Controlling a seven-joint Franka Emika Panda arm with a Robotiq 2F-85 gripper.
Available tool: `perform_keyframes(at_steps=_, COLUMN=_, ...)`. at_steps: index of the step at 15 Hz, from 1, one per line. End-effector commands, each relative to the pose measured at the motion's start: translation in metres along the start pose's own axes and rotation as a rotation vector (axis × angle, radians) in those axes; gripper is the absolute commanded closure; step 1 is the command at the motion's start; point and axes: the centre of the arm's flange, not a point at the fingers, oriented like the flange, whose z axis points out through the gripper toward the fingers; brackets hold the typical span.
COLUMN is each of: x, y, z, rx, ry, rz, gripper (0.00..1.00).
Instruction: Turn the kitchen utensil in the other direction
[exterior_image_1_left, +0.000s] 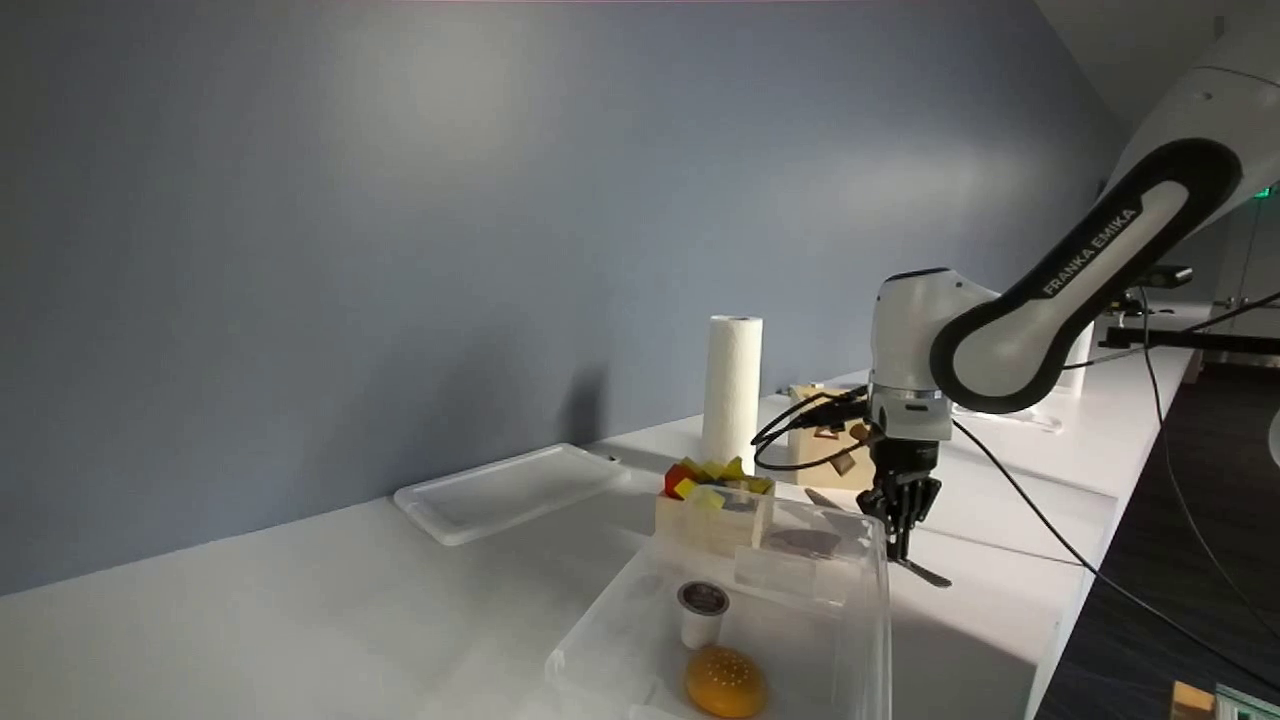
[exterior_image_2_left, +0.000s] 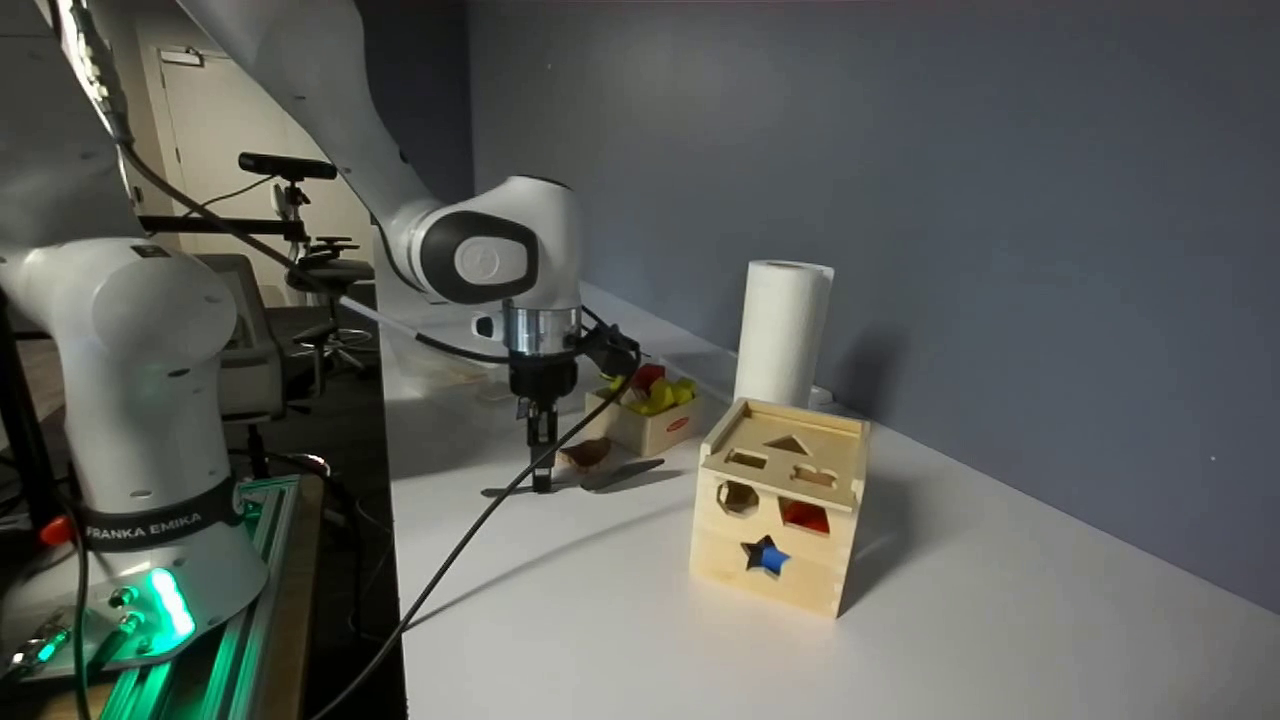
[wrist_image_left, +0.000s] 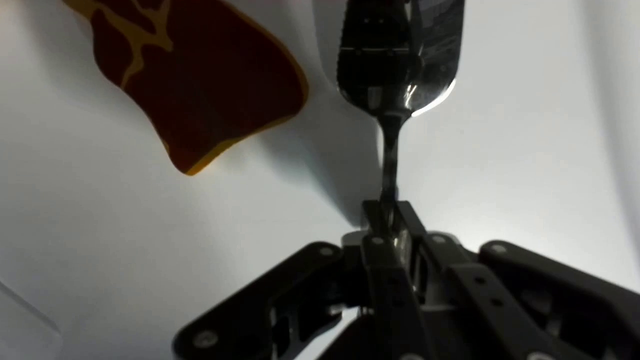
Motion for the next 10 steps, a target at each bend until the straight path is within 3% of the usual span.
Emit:
perform_keyframes(at_steps=1, x=0.024, y=-0.007, z=0.013, rx=0.024, ry=0.002, rz=-0.06, gripper=0.98)
perform_keyframes(at_steps=6, x=0.018, y=-0.006, z=0.011, rx=0.028, ry=-0.027, rz=-0.032, gripper=0.98)
perform_keyframes(at_steps=7, x=0.017, y=-0.004, z=0.005, rx=0.024, ry=-0.029, rz=-0.011, gripper=0.66)
perform_keyframes(at_steps=8, x=0.014, y=0.0, z=-0.005, rx=0.008, ry=-0.014, rz=0.014, gripper=0.65)
perform_keyframes(at_steps=10, x=0.009, y=0.007, z=-0.023, rx=-0.006, ry=-0.008, rz=0.055, gripper=0.52)
